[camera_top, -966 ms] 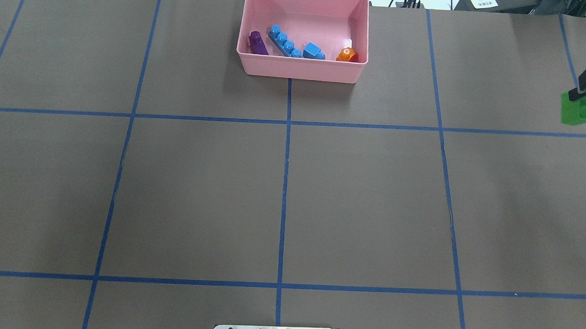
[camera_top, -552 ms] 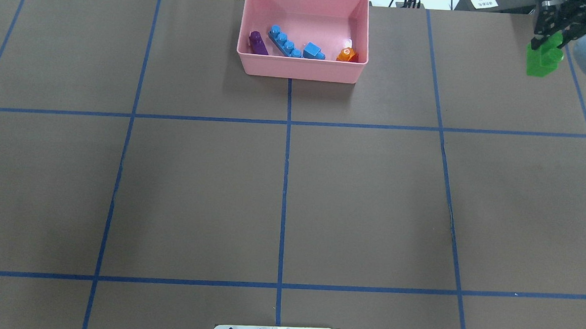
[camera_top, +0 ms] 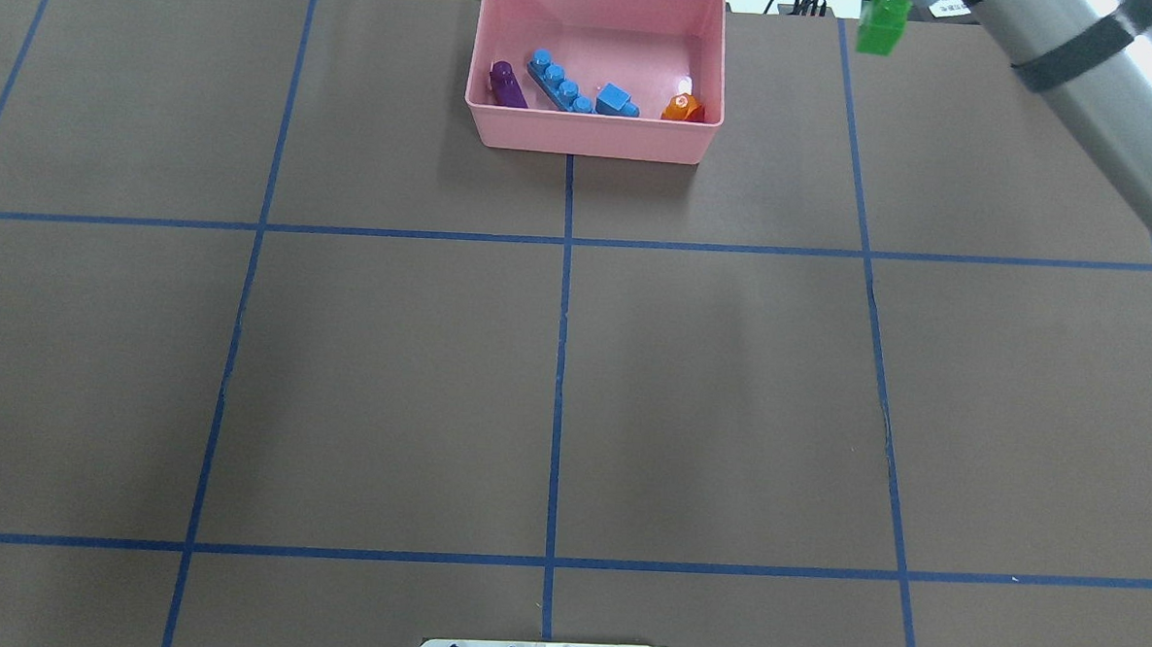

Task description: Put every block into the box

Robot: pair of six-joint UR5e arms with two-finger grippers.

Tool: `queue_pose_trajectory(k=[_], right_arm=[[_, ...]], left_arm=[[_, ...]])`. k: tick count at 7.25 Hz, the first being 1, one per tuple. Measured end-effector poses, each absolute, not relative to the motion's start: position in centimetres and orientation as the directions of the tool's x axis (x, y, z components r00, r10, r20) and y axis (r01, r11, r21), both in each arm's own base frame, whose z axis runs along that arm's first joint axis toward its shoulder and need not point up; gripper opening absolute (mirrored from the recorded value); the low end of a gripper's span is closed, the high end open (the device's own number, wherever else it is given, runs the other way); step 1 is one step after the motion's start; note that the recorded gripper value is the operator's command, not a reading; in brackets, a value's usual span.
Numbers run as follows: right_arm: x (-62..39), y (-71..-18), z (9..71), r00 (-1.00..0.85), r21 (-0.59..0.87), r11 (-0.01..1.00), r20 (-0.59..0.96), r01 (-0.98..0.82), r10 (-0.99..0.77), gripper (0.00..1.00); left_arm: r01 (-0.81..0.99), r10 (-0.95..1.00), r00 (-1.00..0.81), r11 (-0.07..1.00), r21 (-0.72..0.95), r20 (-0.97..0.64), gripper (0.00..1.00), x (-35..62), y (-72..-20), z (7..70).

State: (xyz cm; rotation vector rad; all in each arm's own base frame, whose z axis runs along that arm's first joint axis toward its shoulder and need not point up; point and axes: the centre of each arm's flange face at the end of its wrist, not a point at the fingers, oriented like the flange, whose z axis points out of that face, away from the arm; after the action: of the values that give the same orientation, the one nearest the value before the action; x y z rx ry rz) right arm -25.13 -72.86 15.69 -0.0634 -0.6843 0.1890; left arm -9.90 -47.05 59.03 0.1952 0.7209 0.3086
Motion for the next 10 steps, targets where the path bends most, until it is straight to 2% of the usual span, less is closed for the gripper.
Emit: queue_pose_trajectory(k=[3,4,5,6,7,10], right_arm=[[-33.7,-79.6,14.1,0.696,-0.103,0.964,0.674,-0.247,0.25,0.0],[-36.5,-80.7,14.4,0.677,-0.08,0.958,0.692,-0.275,0.252,0.0],[-39.4,-80.8,14.5,0.664,-0.056,0.954,0.706,-0.296,0.248,0.05],[-42.3,-80.2,14.5,0.66,-0.035,0.951,0.712,-0.308,0.24,0.94],[-44.4,-79.7,14.8,0.657,-0.017,0.949,0.718,-0.315,0.23,0.99],[-45.6,-79.3,15.0,0.66,0.008,0.948,0.719,-0.319,0.216,1.0]], left_arm=[[-0.207,0.341,0.71,0.937,0.28,-0.617,1.0,-10.0,-47.1,59.0],[-0.207,0.342,0.71,0.937,0.281,-0.616,1.0,-10.0,-47.2,58.9],[-0.207,0.343,0.71,0.936,0.284,-0.615,1.0,-10.0,-47.3,58.8],[-0.207,0.346,0.71,0.935,0.288,-0.613,1.0,-10.0,-47.4,58.7],[-0.207,0.349,0.71,0.933,0.293,-0.611,1.0,-9.9,-47.5,58.7],[-0.208,0.352,0.71,0.932,0.296,-0.609,1.0,-9.9,-47.5,58.7]])
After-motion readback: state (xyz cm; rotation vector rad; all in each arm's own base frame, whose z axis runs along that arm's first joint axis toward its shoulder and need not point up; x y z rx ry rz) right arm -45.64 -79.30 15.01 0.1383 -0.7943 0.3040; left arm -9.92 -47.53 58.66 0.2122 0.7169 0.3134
